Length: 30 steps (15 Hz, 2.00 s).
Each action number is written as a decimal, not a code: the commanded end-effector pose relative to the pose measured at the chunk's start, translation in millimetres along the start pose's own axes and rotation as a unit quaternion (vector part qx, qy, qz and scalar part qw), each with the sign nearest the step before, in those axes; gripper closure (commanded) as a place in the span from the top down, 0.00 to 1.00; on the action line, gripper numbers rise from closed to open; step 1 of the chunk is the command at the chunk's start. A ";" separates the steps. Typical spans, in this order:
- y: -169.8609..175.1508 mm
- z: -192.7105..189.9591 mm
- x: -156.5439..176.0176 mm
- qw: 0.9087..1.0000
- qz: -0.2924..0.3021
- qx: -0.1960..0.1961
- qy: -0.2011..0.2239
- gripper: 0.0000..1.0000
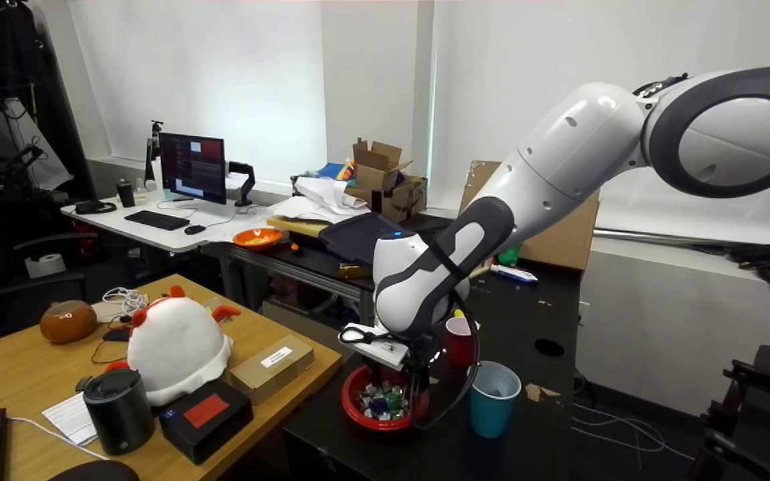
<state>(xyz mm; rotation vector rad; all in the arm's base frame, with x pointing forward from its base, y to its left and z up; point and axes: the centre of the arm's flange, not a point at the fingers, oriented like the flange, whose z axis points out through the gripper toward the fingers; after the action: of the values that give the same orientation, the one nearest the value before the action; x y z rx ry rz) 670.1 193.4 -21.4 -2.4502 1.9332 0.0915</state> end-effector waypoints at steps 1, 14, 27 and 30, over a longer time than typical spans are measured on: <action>-10.8 -2.3 -2.0 1.000 0.008 0.007 -0.004 1.00; -13.2 -15.2 -23.5 0.995 -0.046 0.009 -0.087 1.00; -3.8 2.5 -22.2 0.998 -0.042 -0.009 -0.046 1.00; -1.9 0.3 -22.0 0.999 -0.041 -0.009 -0.032 1.00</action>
<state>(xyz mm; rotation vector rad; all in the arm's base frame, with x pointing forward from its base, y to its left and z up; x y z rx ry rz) 667.9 213.8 -29.0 -2.4954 1.7725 0.2156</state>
